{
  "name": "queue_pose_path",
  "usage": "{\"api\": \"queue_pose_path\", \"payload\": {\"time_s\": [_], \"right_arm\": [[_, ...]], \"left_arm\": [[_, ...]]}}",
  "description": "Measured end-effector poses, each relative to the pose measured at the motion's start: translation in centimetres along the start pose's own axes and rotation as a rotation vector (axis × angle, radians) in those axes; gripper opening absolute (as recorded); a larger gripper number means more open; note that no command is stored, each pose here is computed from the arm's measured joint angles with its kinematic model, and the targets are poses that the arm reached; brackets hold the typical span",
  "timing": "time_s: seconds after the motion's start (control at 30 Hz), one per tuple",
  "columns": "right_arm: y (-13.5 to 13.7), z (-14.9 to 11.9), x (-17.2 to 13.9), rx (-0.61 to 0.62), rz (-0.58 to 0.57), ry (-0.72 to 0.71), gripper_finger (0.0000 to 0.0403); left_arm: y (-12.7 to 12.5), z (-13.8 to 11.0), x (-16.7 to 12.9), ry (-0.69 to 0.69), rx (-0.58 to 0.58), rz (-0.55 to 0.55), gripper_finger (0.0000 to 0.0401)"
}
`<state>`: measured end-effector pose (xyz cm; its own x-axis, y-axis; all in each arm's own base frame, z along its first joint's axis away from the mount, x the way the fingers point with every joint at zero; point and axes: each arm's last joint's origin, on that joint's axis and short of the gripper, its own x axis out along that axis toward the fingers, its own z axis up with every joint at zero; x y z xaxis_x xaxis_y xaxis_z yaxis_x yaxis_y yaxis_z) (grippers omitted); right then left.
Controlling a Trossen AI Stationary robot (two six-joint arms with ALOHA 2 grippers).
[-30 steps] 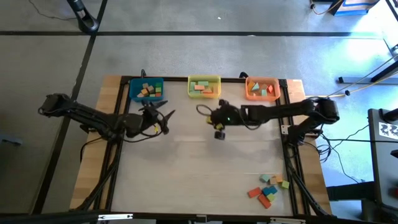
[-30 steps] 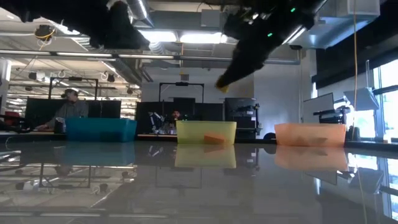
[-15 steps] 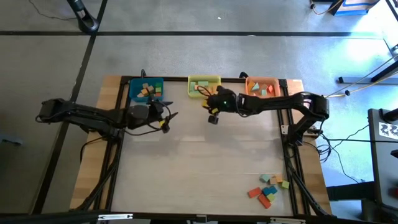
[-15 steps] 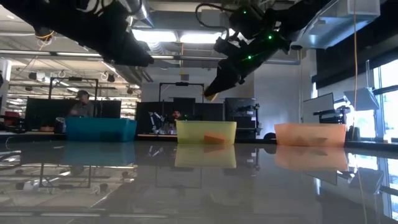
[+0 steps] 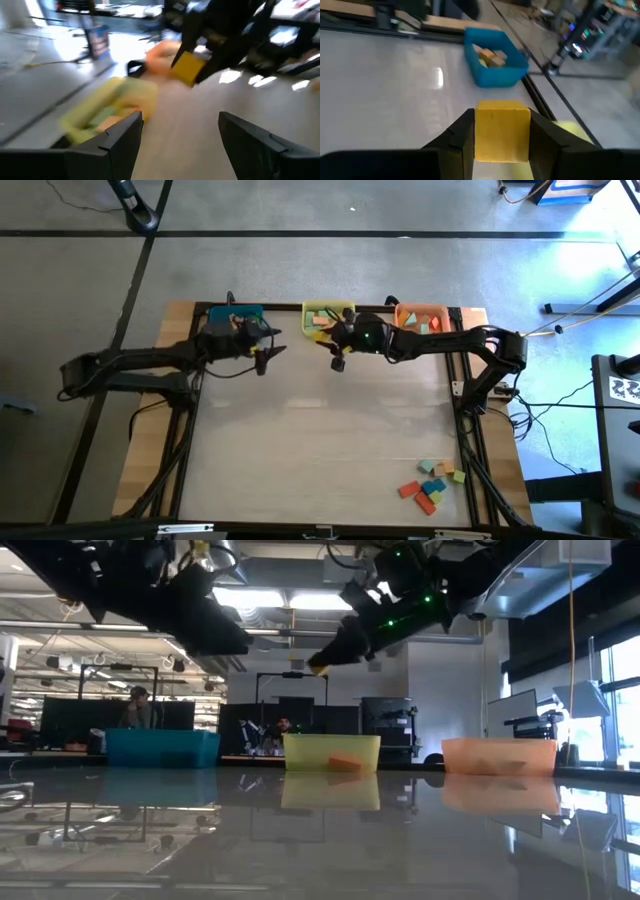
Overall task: Sort blocks by size
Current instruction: Put the yellow square block into the blue bin
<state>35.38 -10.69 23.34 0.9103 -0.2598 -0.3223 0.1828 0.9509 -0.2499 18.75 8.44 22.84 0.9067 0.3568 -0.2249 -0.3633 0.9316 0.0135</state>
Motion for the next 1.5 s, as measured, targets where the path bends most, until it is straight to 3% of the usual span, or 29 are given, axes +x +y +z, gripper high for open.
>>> {"api": "queue_pose_path", "payload": {"time_s": [0.2,0.37,0.53,0.73,0.97,1.27,1.5], "right_arm": [[1.2,1.2,-0.1,-0.072,0.120,-0.124,0.0128],[5.0,2.8,-0.5,-0.270,0.176,-0.240,0.0128],[7.4,4.2,-1.0,-0.430,0.093,-0.326,0.0128],[8.1,5.2,-1.5,-0.483,0.062,-0.418,0.0128],[8.1,5.6,-1.7,-0.487,0.099,-0.491,0.0128],[7.9,5.7,-1.8,-0.483,0.093,-0.488,0.0128],[8.0,5.6,-1.7,-0.483,0.090,-0.469,0.0128]], "left_arm": [[-0.1,1.2,-0.1,-0.100,-0.259,-0.259,0.0249],[-1.0,1.6,-0.1,-0.111,-0.351,-0.327,0.0249],[-1.6,2.1,-0.2,-0.149,-0.425,-0.373,0.0249],[-3.1,2.8,-0.3,-0.201,-0.444,-0.464,0.0249],[-4.2,2.2,1.2,-0.213,-0.463,-0.470,0.0249],[-4.8,2.0,3.1,-0.257,-0.489,-0.504,0.0249],[-5.2,2.4,3.0,-0.278,-0.473,-0.541,0.0249]]}}
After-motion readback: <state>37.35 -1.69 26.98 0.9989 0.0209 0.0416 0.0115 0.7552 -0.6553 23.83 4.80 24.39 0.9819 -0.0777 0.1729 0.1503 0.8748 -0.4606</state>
